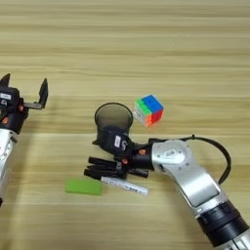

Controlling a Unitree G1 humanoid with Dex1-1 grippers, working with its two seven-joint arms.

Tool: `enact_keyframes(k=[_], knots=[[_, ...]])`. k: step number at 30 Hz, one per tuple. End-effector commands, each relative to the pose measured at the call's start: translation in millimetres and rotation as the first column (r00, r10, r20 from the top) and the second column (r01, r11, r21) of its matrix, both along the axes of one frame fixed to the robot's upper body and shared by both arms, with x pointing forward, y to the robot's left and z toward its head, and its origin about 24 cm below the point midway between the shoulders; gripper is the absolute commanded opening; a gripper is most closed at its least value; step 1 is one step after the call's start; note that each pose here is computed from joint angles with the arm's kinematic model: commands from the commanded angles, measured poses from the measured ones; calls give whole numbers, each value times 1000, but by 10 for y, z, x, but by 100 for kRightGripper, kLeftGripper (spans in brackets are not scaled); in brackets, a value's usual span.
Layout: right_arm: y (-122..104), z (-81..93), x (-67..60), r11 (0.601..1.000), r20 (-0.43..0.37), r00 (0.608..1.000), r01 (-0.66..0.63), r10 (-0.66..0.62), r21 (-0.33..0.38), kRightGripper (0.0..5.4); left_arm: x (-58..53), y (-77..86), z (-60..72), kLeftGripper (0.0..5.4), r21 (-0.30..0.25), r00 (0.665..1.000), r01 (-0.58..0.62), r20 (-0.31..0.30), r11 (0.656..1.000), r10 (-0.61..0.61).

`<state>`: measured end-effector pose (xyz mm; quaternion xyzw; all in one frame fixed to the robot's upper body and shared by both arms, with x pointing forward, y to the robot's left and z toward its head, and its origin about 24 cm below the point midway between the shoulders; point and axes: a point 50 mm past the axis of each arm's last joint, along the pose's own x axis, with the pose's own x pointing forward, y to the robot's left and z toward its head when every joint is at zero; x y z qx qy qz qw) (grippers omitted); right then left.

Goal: Move the objects on the table

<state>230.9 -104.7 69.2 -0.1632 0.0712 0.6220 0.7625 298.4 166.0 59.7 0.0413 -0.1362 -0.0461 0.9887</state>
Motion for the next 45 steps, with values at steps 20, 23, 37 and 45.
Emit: enact_keyframes(k=[20, 23, 37, 45], knots=[[-582, 887, 192, 907, 134, 952, 211, -275, 363, 537, 21, -13, 16, 540, 21, 1000, 3, 13, 1000, -4], [-831, 855, 327, 871, 120, 902, 355, -415, 340, 537, 25, -9, 16, 540, 22, 1000, 3, 12, 1000, -3], [-1168, 405, 604, 780, 81, 777, 613, -624, 125, 537, 20, -3, 15, 540, 22, 1000, 2, 14, 1000, -2], [-1121, 213, 629, 777, 29, 777, 626, -629, 74, 537, 19, 7, 13, 540, 23, 1000, 1, 14, 1000, -1]])
